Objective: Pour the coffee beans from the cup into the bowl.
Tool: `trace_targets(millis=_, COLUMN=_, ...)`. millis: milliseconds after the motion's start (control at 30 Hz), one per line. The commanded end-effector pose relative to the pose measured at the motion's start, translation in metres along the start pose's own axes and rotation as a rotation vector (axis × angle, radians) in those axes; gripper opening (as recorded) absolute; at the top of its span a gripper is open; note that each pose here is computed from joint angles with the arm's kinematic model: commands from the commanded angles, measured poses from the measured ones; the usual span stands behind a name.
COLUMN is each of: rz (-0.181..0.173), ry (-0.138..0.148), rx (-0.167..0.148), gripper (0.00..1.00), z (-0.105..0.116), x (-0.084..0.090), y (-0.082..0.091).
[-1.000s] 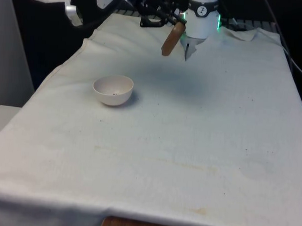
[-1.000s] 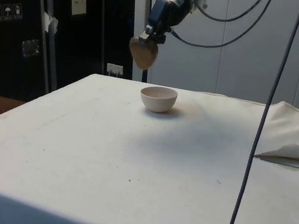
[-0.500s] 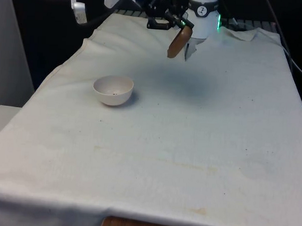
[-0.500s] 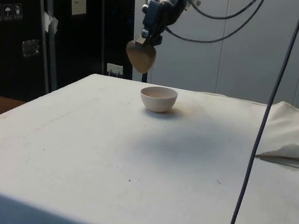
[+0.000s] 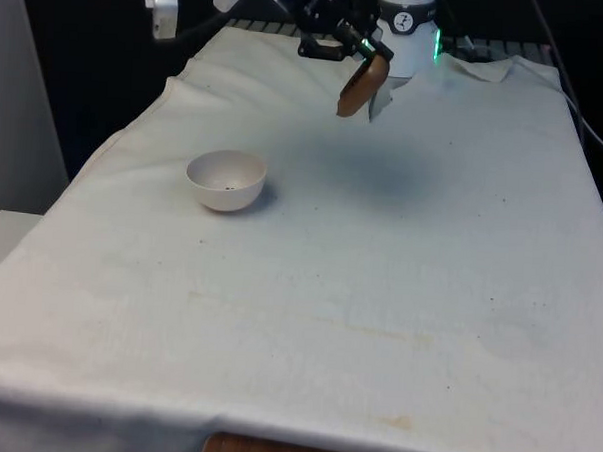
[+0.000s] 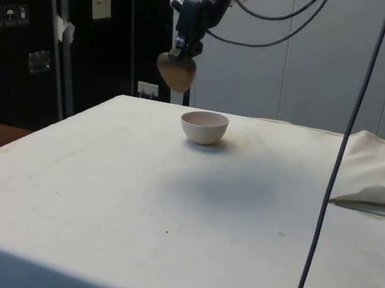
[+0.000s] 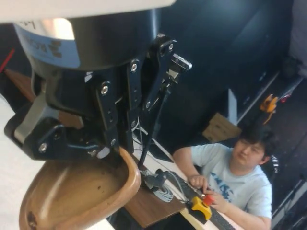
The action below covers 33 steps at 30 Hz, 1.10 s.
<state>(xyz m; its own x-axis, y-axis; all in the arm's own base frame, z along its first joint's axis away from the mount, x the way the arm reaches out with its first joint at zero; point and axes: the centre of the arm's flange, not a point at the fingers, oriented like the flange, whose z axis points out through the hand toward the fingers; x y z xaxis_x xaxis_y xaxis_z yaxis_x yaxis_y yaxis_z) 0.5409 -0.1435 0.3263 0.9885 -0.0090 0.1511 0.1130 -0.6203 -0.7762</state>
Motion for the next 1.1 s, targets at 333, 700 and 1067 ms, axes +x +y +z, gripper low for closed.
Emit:
trace_targets(millis=333, rz=0.02, ry=-0.042, rx=-0.045, gripper=0.0, z=0.007, x=0.018, y=-0.01)
trace_targets(millis=700, rz=0.021, ry=-0.077, rx=-0.086, gripper=0.0, z=0.025, x=0.024, y=-0.024)
trace_targets(millis=1067, rz=0.005, ry=-0.135, rx=-0.14, gripper=0.0, z=0.036, x=0.018, y=-0.025)
